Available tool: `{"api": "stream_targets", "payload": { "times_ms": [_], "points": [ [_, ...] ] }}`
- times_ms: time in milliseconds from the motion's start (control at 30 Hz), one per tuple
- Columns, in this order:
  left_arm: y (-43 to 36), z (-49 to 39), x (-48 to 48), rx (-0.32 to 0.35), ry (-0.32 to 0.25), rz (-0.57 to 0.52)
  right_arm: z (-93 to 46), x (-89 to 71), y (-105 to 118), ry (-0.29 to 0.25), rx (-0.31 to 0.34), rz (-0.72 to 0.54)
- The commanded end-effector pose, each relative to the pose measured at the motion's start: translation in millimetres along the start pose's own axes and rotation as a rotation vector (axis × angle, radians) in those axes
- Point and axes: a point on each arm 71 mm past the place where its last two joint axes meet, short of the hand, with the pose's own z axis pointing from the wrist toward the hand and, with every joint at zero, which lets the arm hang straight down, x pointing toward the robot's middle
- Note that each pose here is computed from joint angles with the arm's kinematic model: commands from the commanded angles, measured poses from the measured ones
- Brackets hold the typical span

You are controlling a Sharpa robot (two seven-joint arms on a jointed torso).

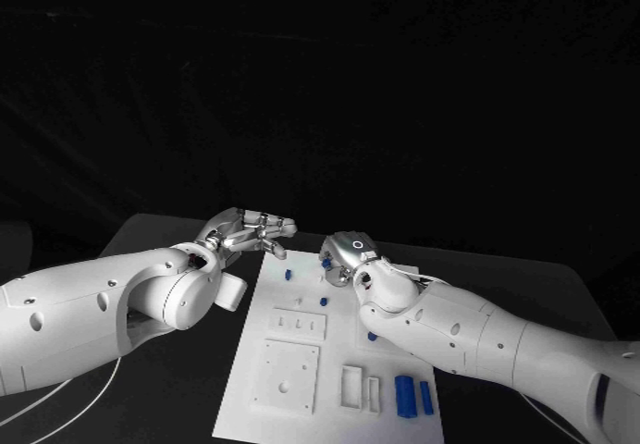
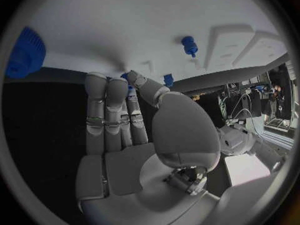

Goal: Assemble the parts on the task board

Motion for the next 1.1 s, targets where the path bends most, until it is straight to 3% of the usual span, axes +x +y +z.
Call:
{"api": "stream_targets", "payload": {
  "times_ms": [33, 367, 767, 933, 1100],
  "points": [
    [-1.5, 0.9, 1.6, 0.010, 0.018, 0.003, -1.3, 2.6, -2.0, 0.025, 0.012, -0.022],
    [-1.4, 1.0, 1.0, 0.010, 0.016, 0.003, -0.3, 4.0, -0.7, 0.033, -0.005, 0.018],
    [-1.0, 0.3, -1.7, 0.009, 0.009, 0.005, -4.0, 0.2, -10.0, 0.002, -0.004, 0.043],
    [-0.3, -1.5, -6.9, 0.007, -0.004, 0.007, -11.9, -12.8, -23.5, -0.026, 0.005, 0.064],
    [0.4, -3.4, -12.4, 0.006, -0.017, 0.009, -22.3, -35.7, -46.9, -0.059, 0.021, 0.112]
  ]
}}
